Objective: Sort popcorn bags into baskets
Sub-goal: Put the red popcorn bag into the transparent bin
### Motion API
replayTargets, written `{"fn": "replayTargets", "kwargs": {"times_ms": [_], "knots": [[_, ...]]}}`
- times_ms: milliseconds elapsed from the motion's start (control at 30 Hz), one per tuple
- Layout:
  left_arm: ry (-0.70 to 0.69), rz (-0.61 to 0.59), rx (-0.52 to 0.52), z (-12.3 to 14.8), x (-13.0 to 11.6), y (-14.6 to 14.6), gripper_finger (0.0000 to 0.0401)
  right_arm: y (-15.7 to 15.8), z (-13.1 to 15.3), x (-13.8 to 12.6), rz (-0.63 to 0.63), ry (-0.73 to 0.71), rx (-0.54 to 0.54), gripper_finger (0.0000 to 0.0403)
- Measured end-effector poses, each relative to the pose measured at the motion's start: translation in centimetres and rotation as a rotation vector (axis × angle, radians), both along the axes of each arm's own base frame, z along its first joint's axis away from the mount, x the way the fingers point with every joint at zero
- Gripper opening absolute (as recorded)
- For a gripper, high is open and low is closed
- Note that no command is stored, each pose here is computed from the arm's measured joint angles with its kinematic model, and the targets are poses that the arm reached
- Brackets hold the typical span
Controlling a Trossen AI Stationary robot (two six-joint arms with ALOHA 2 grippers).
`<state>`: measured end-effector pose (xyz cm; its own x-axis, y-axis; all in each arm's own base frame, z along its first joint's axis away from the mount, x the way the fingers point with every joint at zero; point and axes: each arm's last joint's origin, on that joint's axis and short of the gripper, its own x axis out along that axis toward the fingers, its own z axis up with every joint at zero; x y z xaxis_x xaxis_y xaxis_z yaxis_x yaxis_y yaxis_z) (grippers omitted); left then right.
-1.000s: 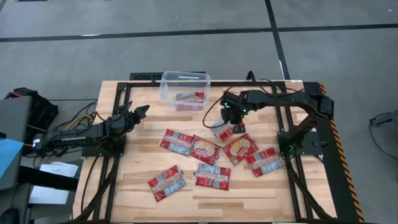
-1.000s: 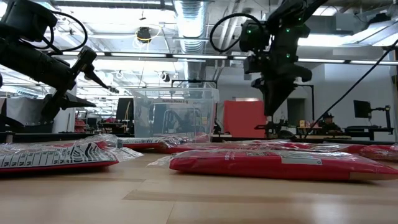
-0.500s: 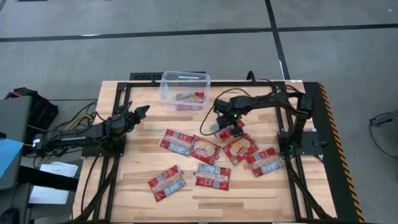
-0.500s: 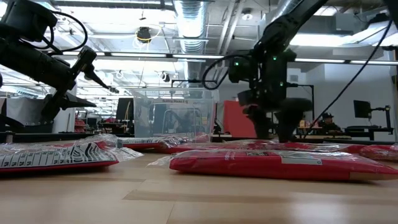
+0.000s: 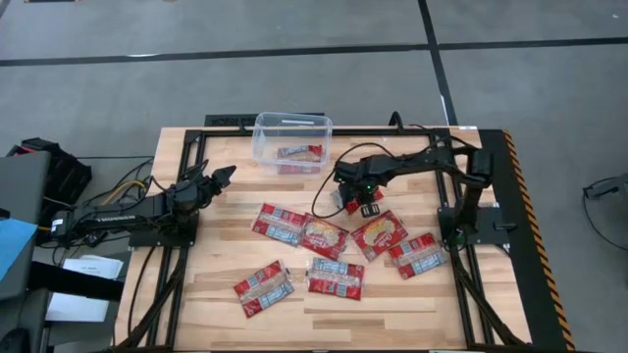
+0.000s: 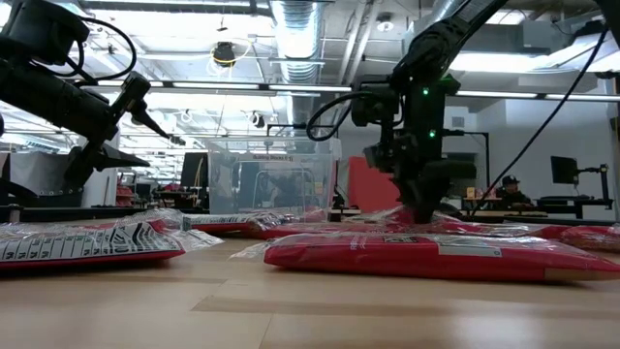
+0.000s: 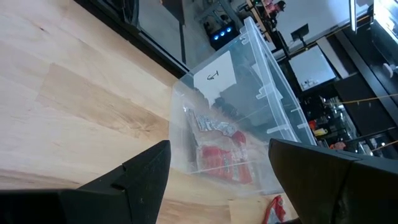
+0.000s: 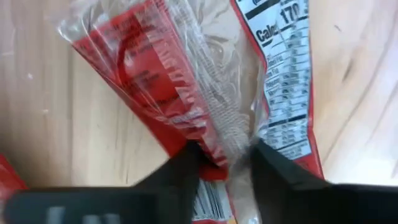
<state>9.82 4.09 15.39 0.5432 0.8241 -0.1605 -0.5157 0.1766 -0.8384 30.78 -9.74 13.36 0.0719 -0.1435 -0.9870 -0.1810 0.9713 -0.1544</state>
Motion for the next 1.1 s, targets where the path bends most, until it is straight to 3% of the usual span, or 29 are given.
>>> {"fn": "replayTargets", "kwargs": {"times_ms": [200,467,600,700,900,1100], "knots": [[0.001,0.000,0.001,0.0,0.0,0.0,0.0261,0.1,0.2,-0.2,-0.047,0.001,0.016,0.0025],[0.001,0.000,0.000,0.0,0.0,0.0,0.0261,0.9,3.0,-0.3,-0.079,-0.016,0.064,0.0018],[0.000,0.000,0.000,0.0,0.0,0.0,0.0261,0.4,7.5,-0.8,-0.121,-0.119,0.046,0.0019],[0.000,0.000,-0.001,0.0,0.0,0.0,0.0261,0.4,10.0,-1.9,-0.147,-0.118,0.033,0.0012],[0.000,0.001,0.000,0.0,0.0,0.0,0.0261,0.2,15.9,-1.7,-0.217,-0.342,-0.002,0.0011],[0.000,0.002,0.000,0.0,0.0,0.0,0.0261,-1.9,20.0,1.8,-0.325,-0.643,-0.034,0.0011]]}}
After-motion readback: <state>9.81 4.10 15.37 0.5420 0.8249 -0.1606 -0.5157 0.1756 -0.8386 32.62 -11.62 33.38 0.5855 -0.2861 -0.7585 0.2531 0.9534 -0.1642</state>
